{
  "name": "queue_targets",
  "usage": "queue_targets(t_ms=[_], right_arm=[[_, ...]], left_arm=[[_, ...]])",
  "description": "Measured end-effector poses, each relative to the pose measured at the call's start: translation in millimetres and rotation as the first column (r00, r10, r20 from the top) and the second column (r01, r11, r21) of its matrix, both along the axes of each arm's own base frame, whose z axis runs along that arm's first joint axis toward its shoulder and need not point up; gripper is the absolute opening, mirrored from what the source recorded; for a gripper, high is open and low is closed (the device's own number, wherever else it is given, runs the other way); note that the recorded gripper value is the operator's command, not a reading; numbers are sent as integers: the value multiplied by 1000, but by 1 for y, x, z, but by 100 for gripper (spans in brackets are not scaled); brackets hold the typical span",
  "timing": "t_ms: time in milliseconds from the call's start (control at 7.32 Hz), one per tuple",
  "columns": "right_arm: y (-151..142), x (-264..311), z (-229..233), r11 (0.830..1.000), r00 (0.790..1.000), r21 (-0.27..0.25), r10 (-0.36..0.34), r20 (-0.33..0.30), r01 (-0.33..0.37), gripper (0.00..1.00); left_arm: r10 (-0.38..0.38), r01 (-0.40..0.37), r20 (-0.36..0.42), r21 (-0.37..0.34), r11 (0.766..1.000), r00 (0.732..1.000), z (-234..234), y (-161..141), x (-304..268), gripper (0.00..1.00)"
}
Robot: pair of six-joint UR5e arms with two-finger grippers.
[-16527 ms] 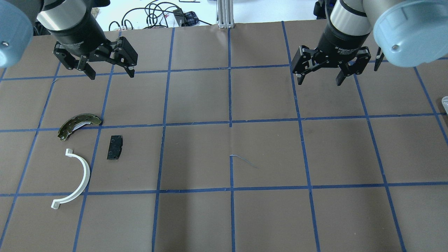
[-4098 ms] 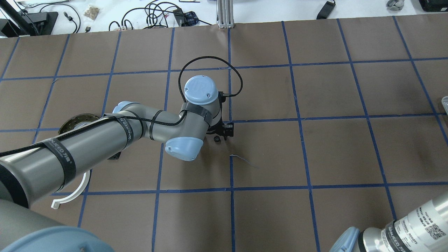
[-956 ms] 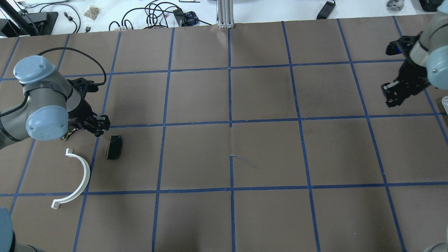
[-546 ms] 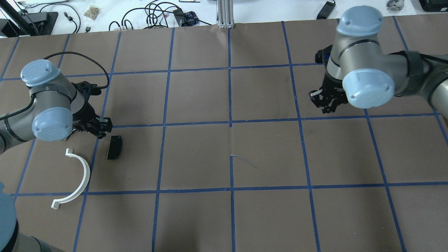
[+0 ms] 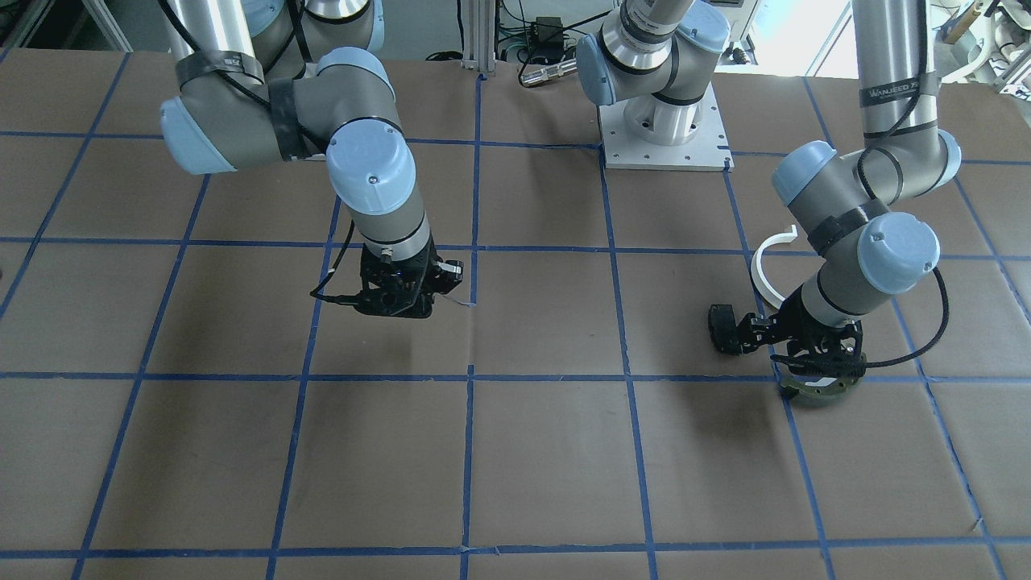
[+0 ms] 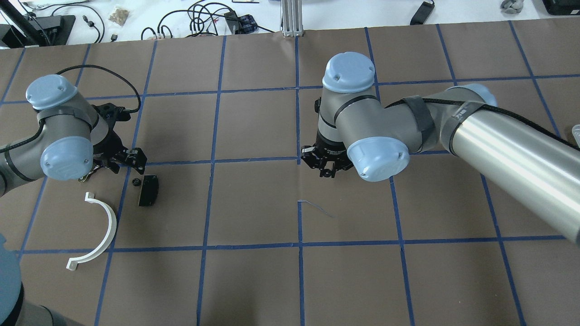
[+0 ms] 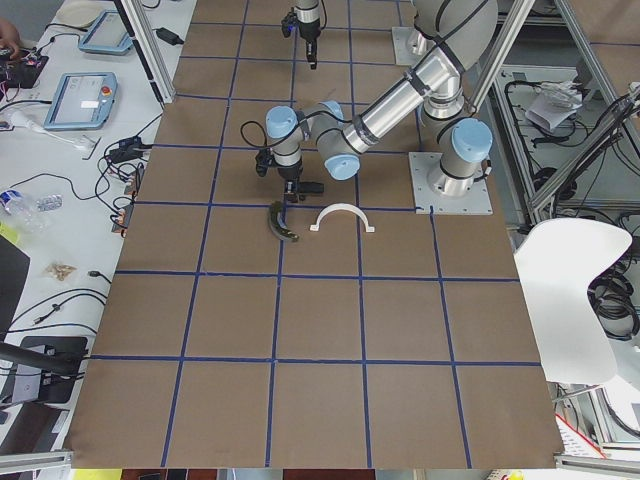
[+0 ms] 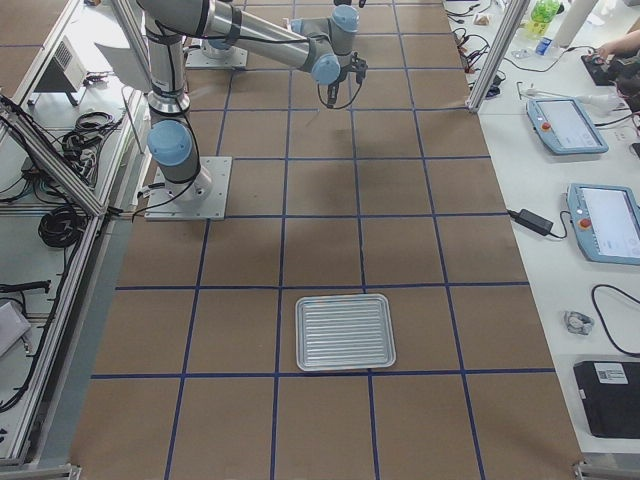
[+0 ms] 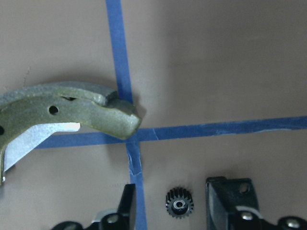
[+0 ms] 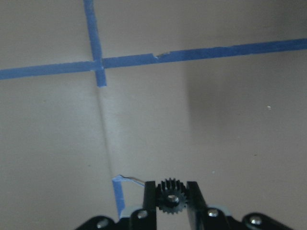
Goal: Place bearing gear from tray to pile
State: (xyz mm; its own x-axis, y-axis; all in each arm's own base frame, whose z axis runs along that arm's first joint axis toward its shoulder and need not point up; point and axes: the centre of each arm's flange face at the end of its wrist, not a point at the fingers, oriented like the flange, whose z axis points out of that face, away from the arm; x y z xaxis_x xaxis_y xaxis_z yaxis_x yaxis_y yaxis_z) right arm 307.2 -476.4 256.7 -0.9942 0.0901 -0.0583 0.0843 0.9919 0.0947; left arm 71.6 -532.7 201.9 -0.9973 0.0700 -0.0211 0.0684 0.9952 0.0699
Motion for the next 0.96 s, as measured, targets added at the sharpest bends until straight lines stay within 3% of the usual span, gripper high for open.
queue_targets(t_ms=[273, 410, 546, 683, 956], right_arm=[[9, 37, -20, 999, 999, -22, -38, 12, 38, 18], [9, 44, -29, 998, 999, -26, -52, 14, 52, 28], [8, 48, -37, 998, 998, -28, -57, 15, 57, 54], [6, 51, -44, 998, 998, -29, -57, 17, 57, 99], [0, 52, -50, 997, 998, -61, -54, 20, 55, 100]], left_arm=[[-4, 4, 7, -24, 1000, 1000, 16, -2, -12, 100], [5, -5, 8, -29, 1000, 1000, 28, -4, -26, 100], [28, -28, 8, -25, 999, 1000, 43, -5, -47, 100], [50, -50, 6, -11, 999, 999, 59, -7, -68, 100], [96, -96, -2, -7, 995, 995, 82, -9, -111, 100]])
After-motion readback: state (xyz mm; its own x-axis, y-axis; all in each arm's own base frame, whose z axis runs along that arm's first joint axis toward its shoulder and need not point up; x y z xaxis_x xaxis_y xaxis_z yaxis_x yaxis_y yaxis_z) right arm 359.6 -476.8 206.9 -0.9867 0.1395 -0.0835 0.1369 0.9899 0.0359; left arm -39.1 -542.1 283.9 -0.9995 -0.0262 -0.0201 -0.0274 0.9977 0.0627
